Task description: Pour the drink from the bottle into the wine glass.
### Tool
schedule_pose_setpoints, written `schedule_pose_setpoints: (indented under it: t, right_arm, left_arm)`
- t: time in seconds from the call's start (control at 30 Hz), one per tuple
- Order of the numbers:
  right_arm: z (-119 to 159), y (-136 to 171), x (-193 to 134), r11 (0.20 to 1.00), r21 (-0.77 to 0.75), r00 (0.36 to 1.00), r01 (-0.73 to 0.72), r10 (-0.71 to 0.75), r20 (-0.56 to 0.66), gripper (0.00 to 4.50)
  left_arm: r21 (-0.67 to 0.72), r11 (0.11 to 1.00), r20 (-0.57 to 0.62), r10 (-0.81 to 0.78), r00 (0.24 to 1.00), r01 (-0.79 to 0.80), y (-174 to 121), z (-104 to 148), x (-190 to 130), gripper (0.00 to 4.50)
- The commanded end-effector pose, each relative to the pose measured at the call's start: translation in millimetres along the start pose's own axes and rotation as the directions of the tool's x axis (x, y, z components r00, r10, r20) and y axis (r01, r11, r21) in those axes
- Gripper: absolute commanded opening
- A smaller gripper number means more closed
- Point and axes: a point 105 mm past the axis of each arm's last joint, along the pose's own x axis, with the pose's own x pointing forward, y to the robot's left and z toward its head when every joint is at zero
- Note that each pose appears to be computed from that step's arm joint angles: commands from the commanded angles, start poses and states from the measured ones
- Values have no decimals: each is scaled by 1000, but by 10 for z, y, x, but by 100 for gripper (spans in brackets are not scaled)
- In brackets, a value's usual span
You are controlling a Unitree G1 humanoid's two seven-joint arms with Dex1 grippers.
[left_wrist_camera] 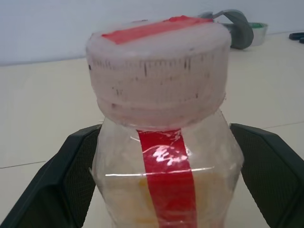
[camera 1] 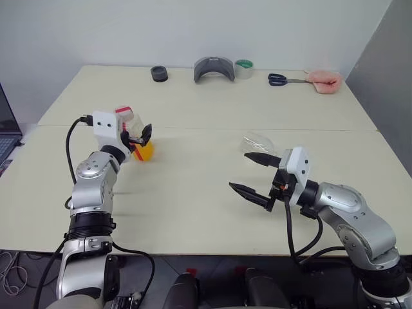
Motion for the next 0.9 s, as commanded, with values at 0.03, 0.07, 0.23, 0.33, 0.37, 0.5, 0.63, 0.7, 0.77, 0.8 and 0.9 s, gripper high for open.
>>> schedule_pose_setpoints:
  t: [0.03, 0.07, 0.23, 0.33, 0.37, 0.5, 0.63, 0.7, 0.77, 0.8, 0.9]
  right_arm:
    - [103, -22, 27, 999, -34, 1000, -14, 15, 16, 450]
    - [114, -31, 33, 999, -35, 1000, -14, 15, 16, 450]
    - [134, -22, 37, 999, -37, 1000, -17, 18, 15, 450]
    - [134, -15, 31, 999, -39, 1000, -18, 18, 13, 450]
    - [132, -13, 29, 999, -39, 1000, -18, 18, 13, 450]
    - [120, -8, 26, 999, -40, 1000, -18, 18, 13, 450]
    - [130, -27, 41, 999, -42, 1000, -15, 15, 15, 450]
    - [135, -29, 43, 999, -44, 1000, -11, 12, 17, 450]
    - [140, -31, 43, 999, -47, 1000, -5, 6, 20, 450]
    - [145, -37, 42, 999, -47, 1000, 0, 1, 22, 450]
    - [162, -58, 29, 998, -52, 999, 21, -19, 28, 450]
  left_arm:
    - [35, 999, 55, -4, 998, 2, 21, 185, 24, 446]
    - [39, 999, 56, -5, 998, 3, 22, 189, 27, 446]
    - [54, 999, 65, -11, 998, 8, 30, 221, 49, 390]
    - [54, 998, 67, -13, 998, 9, 33, 225, 52, 293]
    - [54, 998, 69, -13, 998, 10, 33, 227, 53, 263]
    - [47, 999, 70, -17, 997, 14, 19, 215, 52, 181]
    - [31, 999, 74, -21, 997, 19, -4, 199, 34, 181]
    - [19, 999, 80, -30, 996, 29, -30, 191, 19, 181]
    - [2, 999, 89, -54, 995, 54, -86, 192, 2, 181]
    - [-8, 997, 97, -73, 993, 75, -129, 202, -5, 181]
    - [-29, 987, 113, -155, 981, 160, -287, 233, -30, 181]
